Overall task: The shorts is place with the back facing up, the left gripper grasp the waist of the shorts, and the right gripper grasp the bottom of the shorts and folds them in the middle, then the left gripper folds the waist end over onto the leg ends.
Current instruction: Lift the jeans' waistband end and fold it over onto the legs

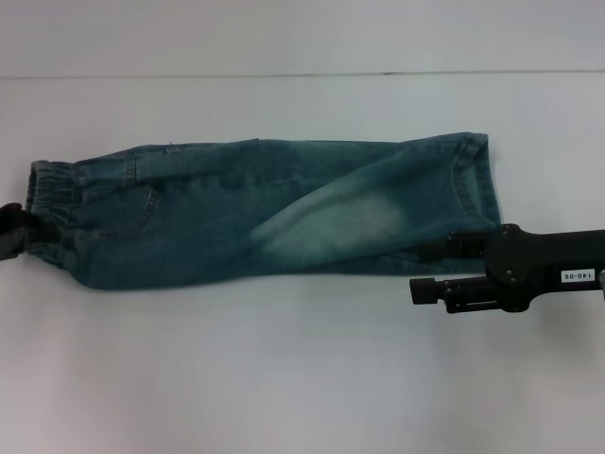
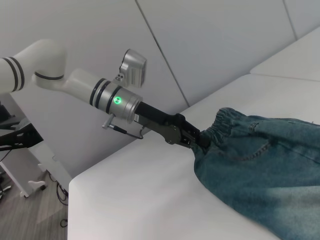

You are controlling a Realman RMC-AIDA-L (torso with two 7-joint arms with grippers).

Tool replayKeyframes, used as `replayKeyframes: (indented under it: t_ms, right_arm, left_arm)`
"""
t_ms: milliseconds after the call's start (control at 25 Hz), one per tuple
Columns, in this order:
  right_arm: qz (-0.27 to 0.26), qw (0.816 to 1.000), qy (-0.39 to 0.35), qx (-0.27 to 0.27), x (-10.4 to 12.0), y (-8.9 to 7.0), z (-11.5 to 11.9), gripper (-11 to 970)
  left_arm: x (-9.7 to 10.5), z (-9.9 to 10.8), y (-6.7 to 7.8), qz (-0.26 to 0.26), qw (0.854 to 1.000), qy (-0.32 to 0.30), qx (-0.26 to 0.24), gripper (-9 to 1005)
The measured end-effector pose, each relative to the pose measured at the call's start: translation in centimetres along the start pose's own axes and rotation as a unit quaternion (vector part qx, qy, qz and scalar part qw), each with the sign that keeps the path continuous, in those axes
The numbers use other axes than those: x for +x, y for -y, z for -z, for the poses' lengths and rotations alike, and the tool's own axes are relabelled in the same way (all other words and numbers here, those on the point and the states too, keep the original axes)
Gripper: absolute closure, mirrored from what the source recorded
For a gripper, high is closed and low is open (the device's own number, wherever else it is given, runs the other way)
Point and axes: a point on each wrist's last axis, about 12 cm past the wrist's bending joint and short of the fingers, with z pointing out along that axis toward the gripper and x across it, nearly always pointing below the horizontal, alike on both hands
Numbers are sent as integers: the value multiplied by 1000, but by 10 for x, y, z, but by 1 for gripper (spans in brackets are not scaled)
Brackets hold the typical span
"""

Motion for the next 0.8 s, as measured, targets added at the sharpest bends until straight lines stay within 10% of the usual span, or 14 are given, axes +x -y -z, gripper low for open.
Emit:
replayKeyframes:
  t_ms: [480, 800]
  right_arm:
    - [18, 1000, 13, 19, 1, 4, -15, 290]
    - [22, 974, 155, 167, 10, 33, -57, 513]
  left_arm:
    - [-2, 6, 6, -10, 999, 21, 48, 826]
    - [-22, 13, 45, -44, 987, 48, 145, 831]
